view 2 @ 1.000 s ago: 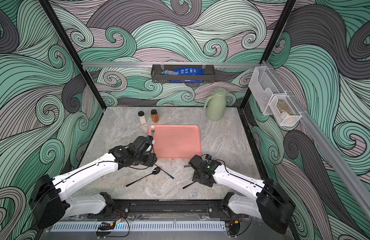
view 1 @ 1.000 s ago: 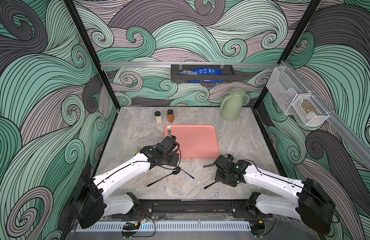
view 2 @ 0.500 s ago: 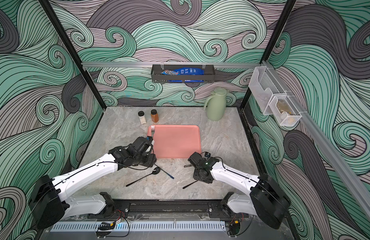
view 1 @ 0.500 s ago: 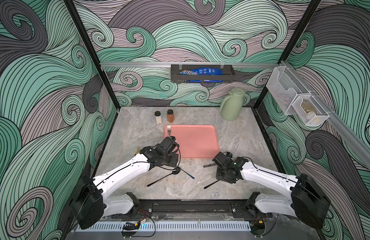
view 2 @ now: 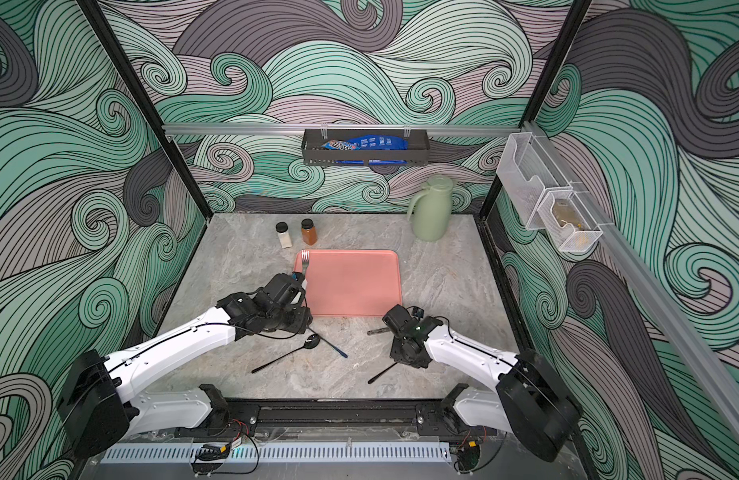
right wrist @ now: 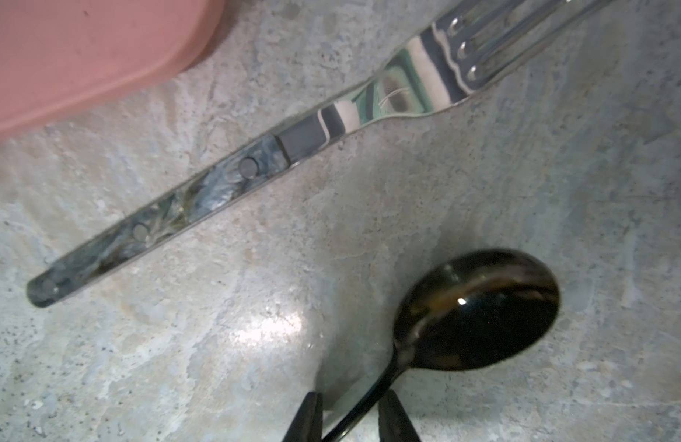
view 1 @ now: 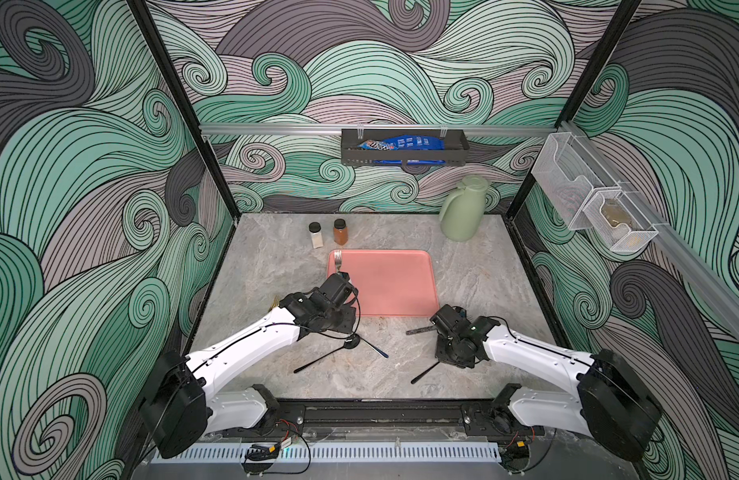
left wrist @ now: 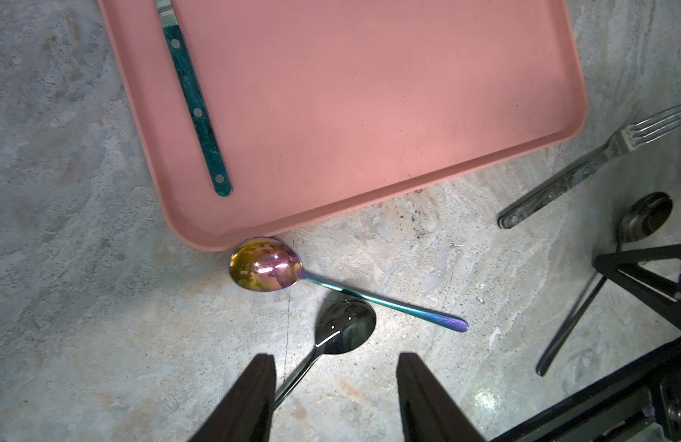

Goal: Set the spoon and fork side by side
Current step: Pick up the spoon from the center of the board.

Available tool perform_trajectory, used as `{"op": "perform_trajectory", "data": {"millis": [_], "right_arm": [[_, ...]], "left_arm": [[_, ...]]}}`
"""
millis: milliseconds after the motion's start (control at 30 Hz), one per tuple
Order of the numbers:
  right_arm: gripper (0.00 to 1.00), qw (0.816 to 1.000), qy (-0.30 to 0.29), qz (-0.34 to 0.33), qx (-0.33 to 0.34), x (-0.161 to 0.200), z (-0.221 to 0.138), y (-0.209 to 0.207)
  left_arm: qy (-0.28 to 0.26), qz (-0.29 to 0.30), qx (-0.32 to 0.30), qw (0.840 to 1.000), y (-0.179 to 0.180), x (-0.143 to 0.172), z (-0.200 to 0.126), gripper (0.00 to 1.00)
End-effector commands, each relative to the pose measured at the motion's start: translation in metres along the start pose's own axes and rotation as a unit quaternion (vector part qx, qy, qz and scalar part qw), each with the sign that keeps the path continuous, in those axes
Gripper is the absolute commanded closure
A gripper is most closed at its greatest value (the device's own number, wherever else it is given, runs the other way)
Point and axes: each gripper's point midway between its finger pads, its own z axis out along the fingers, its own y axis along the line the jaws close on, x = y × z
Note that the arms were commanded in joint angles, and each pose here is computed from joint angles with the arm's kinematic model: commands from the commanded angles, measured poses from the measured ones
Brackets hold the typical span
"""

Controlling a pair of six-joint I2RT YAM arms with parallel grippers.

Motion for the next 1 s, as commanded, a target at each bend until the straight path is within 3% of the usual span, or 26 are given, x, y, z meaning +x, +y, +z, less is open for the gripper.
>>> {"op": "perform_trajectory", "data": {"millis": [0,133,267,400,700,967], "right_arm": [[0.75,1.000,0.008,-0.009,0.005,0.002,0.001,0.001],[0.77,1.000,0.007,-0.008,0.013,0.002,0.002,-0.003],[0.84,1.000,0.003,-0.008,0.016,-0.001,0.000,-0.004],[0.84,1.000,0.002,-0.008,0.015,-0.002,-0.001,-0.004],[0.64,1.000,0.011,-0.009,-0.010,0.003,-0.011,0.007],[0.68,0.999,0.023,-0.026,0.001,0.021,-0.010,0.009]], "left_arm": [[-0.005,-0.005,-0.010,1.000,0.003,-0.001,-0.004,0.45],[-0.003,-0.005,-0.010,1.000,0.003,0.001,-0.004,0.45],[-0.003,-0.005,-0.011,1.000,0.004,0.002,-0.004,0.45],[-0.001,-0.005,-0.011,1.000,0.004,0.002,-0.003,0.45],[-0.001,-0.005,-0.010,1.000,0.004,0.004,-0.002,0.45],[0.001,-0.007,-0.018,1.000,0.007,0.005,0.001,0.45]]}}
